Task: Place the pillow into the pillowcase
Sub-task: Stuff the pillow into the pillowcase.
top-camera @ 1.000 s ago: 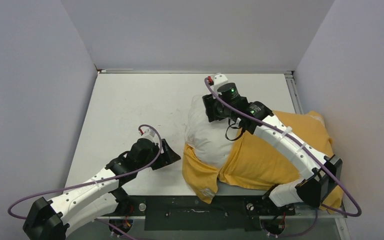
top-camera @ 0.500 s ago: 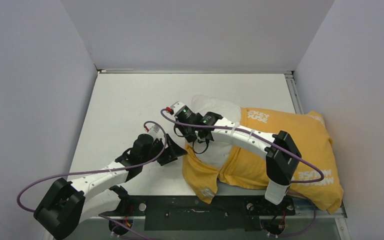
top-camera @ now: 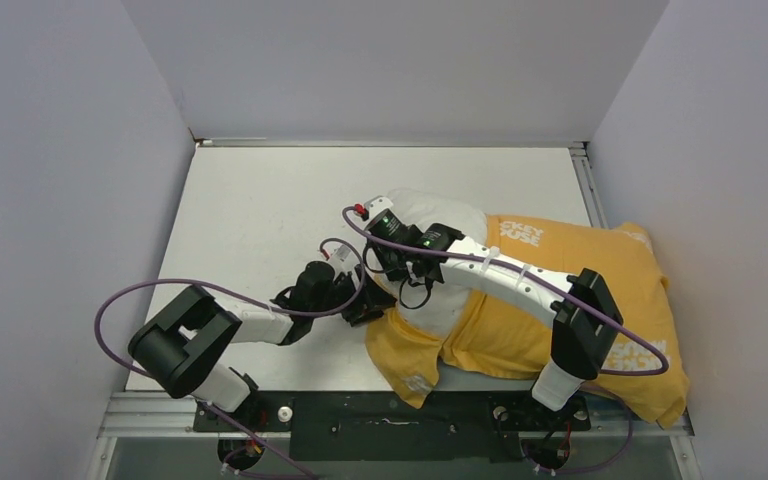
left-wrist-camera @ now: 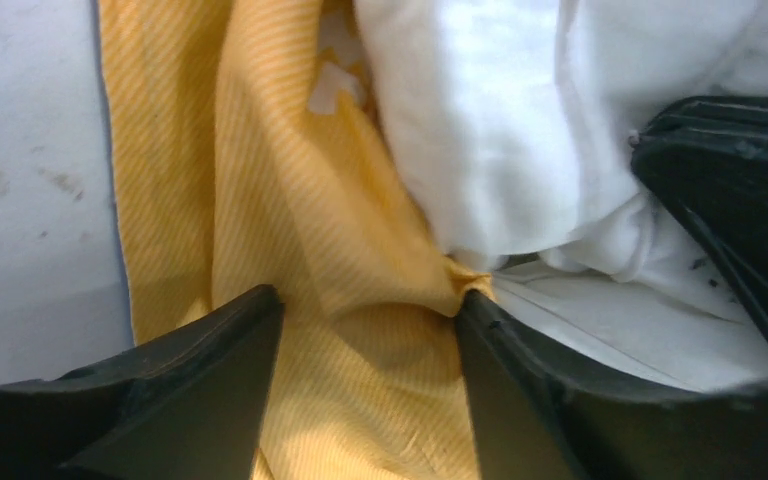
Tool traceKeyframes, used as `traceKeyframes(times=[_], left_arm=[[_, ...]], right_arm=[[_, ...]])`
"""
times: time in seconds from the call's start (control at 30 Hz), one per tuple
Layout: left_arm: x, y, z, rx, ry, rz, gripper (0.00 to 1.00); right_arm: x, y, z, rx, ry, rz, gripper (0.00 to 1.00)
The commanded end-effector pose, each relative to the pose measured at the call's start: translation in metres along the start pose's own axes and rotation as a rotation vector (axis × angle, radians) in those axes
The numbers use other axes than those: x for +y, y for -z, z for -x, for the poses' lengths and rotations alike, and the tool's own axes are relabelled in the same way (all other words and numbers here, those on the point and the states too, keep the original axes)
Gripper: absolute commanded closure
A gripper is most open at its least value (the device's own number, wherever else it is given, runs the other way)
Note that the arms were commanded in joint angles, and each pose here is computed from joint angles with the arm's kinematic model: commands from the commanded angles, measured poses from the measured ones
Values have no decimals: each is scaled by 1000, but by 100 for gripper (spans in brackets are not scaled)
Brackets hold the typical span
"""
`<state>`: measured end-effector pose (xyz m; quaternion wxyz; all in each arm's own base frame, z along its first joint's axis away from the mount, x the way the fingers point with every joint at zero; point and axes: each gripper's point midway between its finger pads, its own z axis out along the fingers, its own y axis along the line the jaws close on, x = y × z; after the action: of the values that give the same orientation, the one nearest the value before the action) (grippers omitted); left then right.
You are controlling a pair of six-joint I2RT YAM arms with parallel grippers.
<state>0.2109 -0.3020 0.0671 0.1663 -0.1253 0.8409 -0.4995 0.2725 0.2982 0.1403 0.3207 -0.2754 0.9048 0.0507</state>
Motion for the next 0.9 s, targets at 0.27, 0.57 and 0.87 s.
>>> traceKeyframes(times=[0.27, 0.57, 0.87], left_arm=[[-33, 15, 55, -317, -40, -93, 100], [-112, 124, 89, -688, -137, -443, 100], [-212, 236, 48, -738, -381, -905, 100]], right_arm=[[-63, -4, -46, 135, -4, -220, 95], [-75, -23, -101, 312, -30, -209, 95], [-19, -49, -144, 438, -14, 53, 95]])
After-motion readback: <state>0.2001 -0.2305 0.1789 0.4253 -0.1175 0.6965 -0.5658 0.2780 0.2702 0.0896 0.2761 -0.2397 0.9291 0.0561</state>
